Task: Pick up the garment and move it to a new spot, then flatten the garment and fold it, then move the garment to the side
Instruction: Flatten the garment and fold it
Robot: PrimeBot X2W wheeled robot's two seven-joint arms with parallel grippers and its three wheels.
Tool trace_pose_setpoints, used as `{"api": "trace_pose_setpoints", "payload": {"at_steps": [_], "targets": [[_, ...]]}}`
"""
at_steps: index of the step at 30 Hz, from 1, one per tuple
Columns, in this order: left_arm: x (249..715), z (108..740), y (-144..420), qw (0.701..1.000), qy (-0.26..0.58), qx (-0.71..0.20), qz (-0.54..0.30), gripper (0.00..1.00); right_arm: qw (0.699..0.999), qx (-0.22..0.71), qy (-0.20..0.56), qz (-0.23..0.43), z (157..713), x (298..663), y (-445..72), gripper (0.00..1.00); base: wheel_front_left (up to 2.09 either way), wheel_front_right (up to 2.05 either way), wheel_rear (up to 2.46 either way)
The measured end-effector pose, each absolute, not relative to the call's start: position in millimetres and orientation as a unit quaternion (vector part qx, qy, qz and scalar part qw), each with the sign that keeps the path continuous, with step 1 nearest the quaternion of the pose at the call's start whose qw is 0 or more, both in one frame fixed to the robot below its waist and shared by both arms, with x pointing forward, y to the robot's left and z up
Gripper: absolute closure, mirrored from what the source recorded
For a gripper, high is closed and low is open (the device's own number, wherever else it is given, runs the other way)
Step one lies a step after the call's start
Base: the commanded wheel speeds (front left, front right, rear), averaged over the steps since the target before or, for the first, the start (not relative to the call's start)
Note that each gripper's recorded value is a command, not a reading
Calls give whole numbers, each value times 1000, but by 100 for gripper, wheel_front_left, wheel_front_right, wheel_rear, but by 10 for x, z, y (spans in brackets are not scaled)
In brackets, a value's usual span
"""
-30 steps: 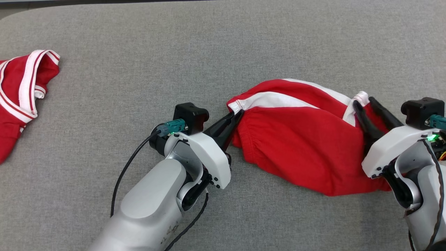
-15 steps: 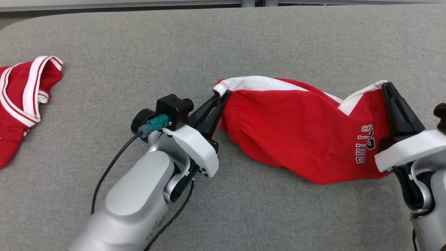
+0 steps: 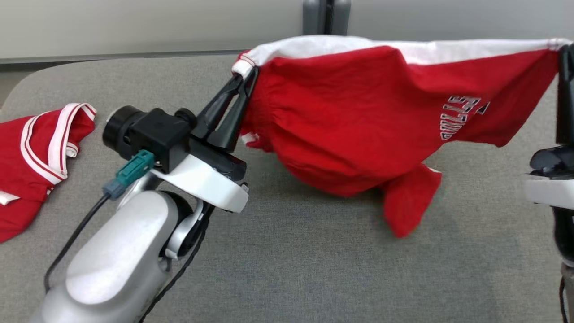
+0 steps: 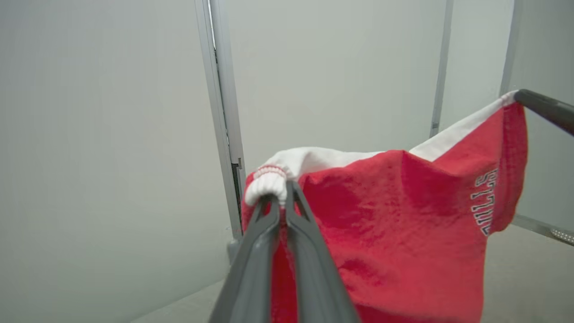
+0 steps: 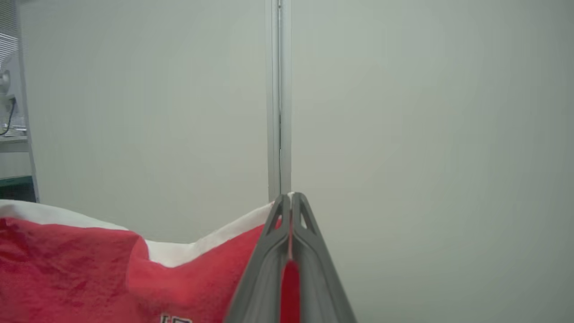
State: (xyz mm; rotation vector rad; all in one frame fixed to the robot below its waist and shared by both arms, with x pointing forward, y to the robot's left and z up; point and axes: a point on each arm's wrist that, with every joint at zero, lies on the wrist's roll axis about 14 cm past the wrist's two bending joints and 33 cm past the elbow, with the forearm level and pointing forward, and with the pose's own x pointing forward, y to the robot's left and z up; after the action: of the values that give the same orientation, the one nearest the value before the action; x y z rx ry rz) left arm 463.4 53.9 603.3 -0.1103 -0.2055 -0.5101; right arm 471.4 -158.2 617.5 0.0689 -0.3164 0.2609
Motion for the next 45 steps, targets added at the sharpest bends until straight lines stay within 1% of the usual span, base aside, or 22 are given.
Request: {"api": "trace_pose_setpoints", "payload": {"at_steps": [4,8,14,20,24,27,34,37,41,45], "targets": [[4503,6473,687,959,-159,-32,-235,100,964,10,-237,119,6716,4535,-1675,100,0,0,0],[4346,6826,803,954,-201,-20,-222,100,955,-4,-277,102,7050,4368,-1767,100,0,0,0],[4233,6982,847,952,-214,-17,-218,100,954,-2,-283,100,7158,4303,-1755,100,0,0,0],[4313,7005,833,951,-213,-21,-222,100,954,9,-281,103,7162,4418,-1727,100,0,0,0],[4498,7039,781,948,-214,-28,-233,100,950,18,-290,112,7250,4615,-1686,100,0,0,0],[4744,7085,753,945,-218,-34,-240,100,945,19,-302,127,7363,4837,-1611,100,0,0,0],[5471,7251,755,940,-255,-50,-222,100,933,17,-322,161,7579,5514,-1375,100,0,0,0],[5787,7185,789,942,-259,-59,-205,100,930,24,-324,173,7601,5809,-1252,100,0,0,0],[6139,6893,799,953,-227,-68,-189,100,937,31,-295,187,7409,6163,-1051,100,0,0,0],[6360,6430,827,969,-161,-84,-169,100,952,36,-231,198,6980,6368,-882,100,0,0,0]]}}
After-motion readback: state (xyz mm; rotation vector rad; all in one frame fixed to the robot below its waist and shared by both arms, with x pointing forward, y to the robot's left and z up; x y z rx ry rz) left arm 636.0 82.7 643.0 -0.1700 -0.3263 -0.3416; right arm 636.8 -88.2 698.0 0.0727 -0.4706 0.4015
